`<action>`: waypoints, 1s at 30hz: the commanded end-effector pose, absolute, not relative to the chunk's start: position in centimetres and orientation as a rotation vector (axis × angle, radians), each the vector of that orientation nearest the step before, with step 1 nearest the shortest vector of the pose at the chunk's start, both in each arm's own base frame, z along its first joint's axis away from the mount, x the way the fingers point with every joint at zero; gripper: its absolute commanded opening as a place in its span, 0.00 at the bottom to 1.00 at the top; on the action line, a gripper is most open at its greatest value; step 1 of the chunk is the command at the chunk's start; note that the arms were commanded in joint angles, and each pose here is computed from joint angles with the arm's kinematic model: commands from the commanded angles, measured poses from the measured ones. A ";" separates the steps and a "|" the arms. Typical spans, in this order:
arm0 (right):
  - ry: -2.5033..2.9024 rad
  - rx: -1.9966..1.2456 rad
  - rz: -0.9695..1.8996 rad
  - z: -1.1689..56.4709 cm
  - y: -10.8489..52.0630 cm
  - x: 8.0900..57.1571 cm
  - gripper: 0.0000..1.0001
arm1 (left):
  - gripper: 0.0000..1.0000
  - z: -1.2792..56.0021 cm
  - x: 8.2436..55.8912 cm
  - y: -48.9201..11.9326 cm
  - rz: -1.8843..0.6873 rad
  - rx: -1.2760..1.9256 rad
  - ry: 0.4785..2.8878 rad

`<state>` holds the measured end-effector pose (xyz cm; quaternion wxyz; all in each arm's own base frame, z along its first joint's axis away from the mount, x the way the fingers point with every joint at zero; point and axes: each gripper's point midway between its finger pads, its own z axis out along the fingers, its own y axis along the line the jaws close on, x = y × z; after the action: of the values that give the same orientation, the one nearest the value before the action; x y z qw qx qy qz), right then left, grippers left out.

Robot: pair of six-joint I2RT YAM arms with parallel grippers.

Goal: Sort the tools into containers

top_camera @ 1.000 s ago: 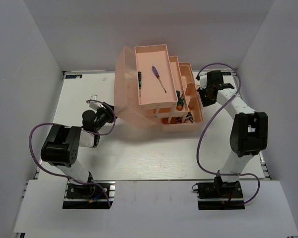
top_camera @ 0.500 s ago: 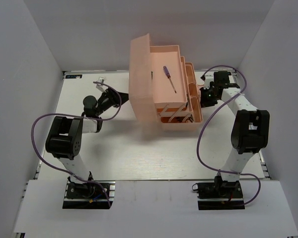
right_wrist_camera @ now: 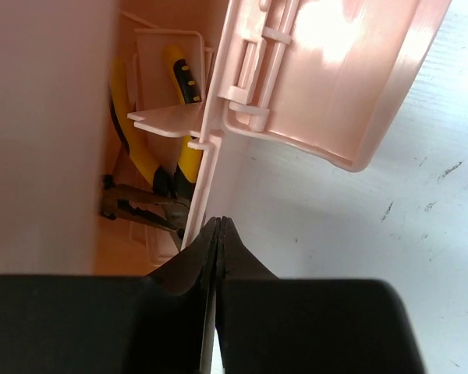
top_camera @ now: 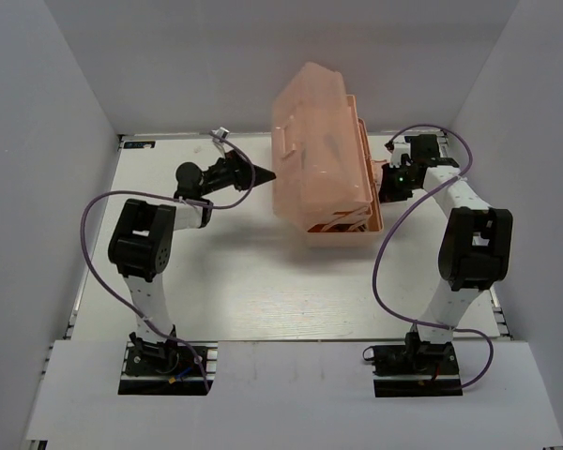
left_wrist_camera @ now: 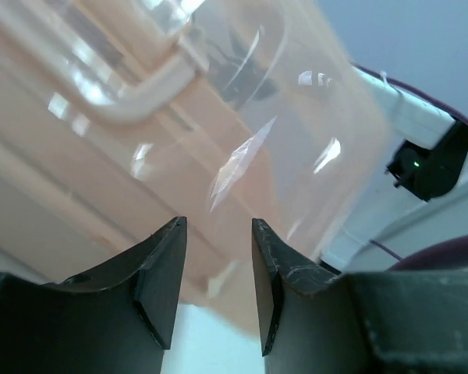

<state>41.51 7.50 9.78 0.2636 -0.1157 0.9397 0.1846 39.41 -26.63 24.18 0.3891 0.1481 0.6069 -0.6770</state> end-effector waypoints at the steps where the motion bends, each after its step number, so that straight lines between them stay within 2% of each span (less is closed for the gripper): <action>1: 2.473 -0.324 0.615 11.6 9.1 41.7 0.00 | 0.50 24.9 36.0 -28.9 -1.835 0.567 1.537; 9: 2.485 -0.308 0.586 11.2 8.3 41.8 0.00 | 0.50 28.6 33.6 -28.6 -1.808 0.633 1.399; 11: 2.487 -0.308 0.545 11.3 7.8 41.8 0.00 | 0.51 28.1 33.7 -28.0 -1.791 0.593 1.434; 13: 2.487 -0.272 0.507 11.3 6.2 41.9 0.00 | 0.57 28.8 33.6 -27.4 -1.713 0.611 1.421; 14: 2.486 -0.264 0.478 11.5 5.7 42.0 0.00 | 0.59 28.5 33.7 -27.4 -1.681 0.616 1.446; 15: 2.490 -0.256 0.454 11.5 5.3 41.9 0.00 | 0.62 26.7 34.8 -27.4 -1.668 0.505 1.598; 16: 2.490 -0.251 0.433 11.5 4.8 41.8 0.00 | 0.70 27.5 35.1 -27.0 -1.506 0.586 1.555; 17: 2.486 -0.250 0.407 11.8 4.5 41.8 0.00 | 0.73 26.9 36.0 -26.6 -1.414 0.567 1.616; 18: 2.483 -0.248 0.369 11.9 3.8 41.9 0.01 | 0.76 23.0 37.0 -25.7 -1.287 0.414 1.877; 19: 2.490 -0.242 0.328 11.9 3.3 41.7 0.08 | 0.80 23.9 37.8 -25.3 -1.169 0.436 1.893; 20: 2.481 -0.240 0.300 12.4 2.6 41.5 0.12 | 0.81 23.9 38.0 -24.4 -1.063 0.466 1.908; 21: 2.485 -0.229 0.257 12.4 2.0 41.4 0.15 | 0.83 22.4 37.5 -23.9 -1.041 0.431 2.000; 22: 2.470 -0.230 0.236 13.1 1.7 41.3 0.25 | 1.00 22.4 37.5 -22.7 -1.027 0.396 2.024; 25: 2.418 -0.238 0.187 15.2 0.7 40.4 0.42 | 1.00 21.8 37.3 -20.2 -0.830 0.392 2.105; 26: 2.426 -0.242 0.183 14.7 0.6 39.8 0.53 | 1.00 21.5 37.2 -19.5 -0.782 0.379 2.114; 27: 2.420 -0.236 0.167 15.0 0.4 39.5 0.76 | 1.00 21.5 36.8 -19.4 -0.782 0.380 2.113; 28: 2.383 -0.246 0.155 16.5 0.4 38.9 0.81 | 1.00 21.3 36.0 -19.0 -0.769 0.373 2.108; 29: 2.398 -0.251 0.164 15.9 0.5 38.1 0.90 | 1.00 21.2 36.0 -18.4 -0.728 0.367 2.101; 30: 2.387 -0.258 0.164 16.3 0.6 37.7 0.90 | 1.00 20.9 35.7 -18.1 -0.706 0.367 2.101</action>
<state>38.73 0.92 15.00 0.3417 -0.0884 0.9324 0.0780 37.65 -20.92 23.23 0.4454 0.1448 0.8079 -0.3577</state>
